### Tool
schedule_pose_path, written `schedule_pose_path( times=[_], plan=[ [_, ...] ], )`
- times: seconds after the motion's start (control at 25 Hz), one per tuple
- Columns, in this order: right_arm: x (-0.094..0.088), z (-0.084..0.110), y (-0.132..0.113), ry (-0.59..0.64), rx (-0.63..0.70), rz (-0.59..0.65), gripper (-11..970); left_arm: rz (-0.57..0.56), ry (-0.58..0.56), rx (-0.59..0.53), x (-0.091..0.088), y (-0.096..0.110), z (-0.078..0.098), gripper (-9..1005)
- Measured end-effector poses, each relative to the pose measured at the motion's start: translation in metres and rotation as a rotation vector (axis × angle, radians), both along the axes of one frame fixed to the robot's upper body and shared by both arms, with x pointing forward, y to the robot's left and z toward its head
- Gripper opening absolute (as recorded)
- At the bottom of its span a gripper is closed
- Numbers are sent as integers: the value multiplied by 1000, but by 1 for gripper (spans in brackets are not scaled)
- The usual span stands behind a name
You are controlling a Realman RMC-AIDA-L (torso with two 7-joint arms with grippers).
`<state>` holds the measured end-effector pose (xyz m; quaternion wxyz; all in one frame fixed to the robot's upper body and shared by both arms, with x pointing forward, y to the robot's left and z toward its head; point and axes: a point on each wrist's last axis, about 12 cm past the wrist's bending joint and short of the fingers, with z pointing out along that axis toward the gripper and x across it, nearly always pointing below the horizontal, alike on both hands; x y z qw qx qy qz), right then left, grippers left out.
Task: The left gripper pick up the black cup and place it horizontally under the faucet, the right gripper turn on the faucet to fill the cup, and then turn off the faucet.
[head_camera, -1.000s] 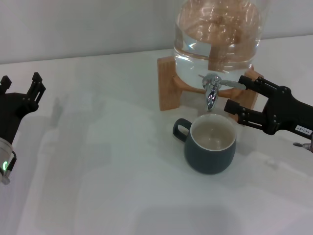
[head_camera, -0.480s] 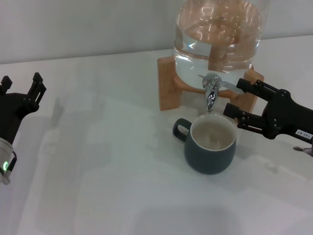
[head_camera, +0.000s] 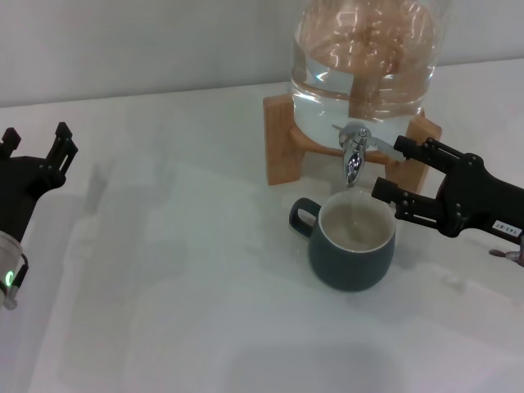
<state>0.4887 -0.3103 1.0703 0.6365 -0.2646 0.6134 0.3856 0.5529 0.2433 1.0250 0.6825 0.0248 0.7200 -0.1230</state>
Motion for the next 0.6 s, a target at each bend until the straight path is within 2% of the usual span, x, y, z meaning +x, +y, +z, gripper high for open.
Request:
schedule_pose_path(
  times=[0.6],
  plan=[
    [-1,0,1,1,0,12,828,4,2,0,-1,1,-1,787]
  ],
)
